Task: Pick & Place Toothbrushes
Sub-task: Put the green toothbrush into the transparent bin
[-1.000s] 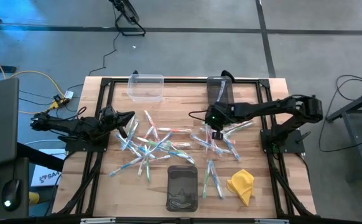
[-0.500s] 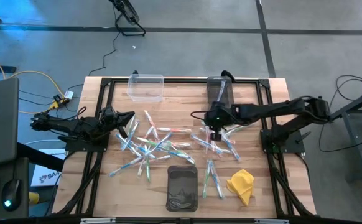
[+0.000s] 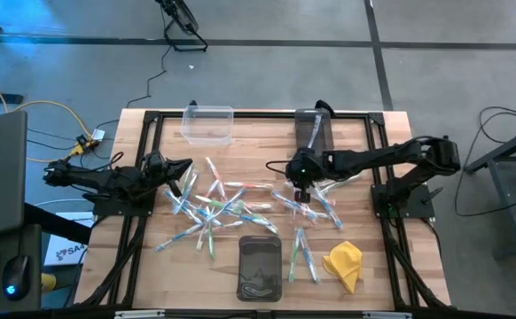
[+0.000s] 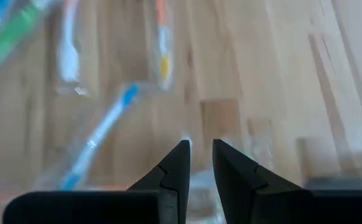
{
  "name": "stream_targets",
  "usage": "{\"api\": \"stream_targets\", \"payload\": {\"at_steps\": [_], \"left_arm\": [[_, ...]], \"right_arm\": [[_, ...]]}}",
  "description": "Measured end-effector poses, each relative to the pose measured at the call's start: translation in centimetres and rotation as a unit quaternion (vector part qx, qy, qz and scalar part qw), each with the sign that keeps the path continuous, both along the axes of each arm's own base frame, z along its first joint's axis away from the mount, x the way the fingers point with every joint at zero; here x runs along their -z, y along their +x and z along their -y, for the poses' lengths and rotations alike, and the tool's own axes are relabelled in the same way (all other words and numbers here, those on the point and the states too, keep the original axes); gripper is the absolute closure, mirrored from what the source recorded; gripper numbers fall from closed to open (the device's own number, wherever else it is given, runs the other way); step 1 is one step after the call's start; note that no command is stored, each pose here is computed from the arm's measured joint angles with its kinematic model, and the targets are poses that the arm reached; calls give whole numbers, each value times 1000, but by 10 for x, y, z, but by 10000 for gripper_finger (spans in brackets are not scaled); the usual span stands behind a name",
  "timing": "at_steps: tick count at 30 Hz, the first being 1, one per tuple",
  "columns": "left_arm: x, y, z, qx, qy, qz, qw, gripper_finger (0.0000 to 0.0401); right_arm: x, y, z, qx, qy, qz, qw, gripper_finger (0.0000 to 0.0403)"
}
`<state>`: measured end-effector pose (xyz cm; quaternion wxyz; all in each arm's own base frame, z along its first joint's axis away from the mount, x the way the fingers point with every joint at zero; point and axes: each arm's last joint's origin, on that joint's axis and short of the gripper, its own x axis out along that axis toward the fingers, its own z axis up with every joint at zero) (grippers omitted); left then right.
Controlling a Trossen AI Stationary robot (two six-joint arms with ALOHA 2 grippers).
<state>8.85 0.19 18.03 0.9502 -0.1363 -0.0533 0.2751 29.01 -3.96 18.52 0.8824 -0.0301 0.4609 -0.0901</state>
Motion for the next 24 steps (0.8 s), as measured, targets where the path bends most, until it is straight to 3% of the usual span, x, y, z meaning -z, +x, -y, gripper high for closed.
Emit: {"api": "stream_targets", "payload": {"at_steps": [8, 18, 24], "left_arm": [[0, 0, 0, 0, 0, -2, 1000, 401], [0, 0, 0, -2, 0, -3, 1000, 401], [1, 0, 0, -2, 1, -3, 1000, 401]], "right_arm": [[0, 3, 6, 24, -27, 15, 999, 333], [3, 0, 6, 23, -24, -9, 999, 256], [8, -3, 6, 23, -24, -15, 999, 255]]}}
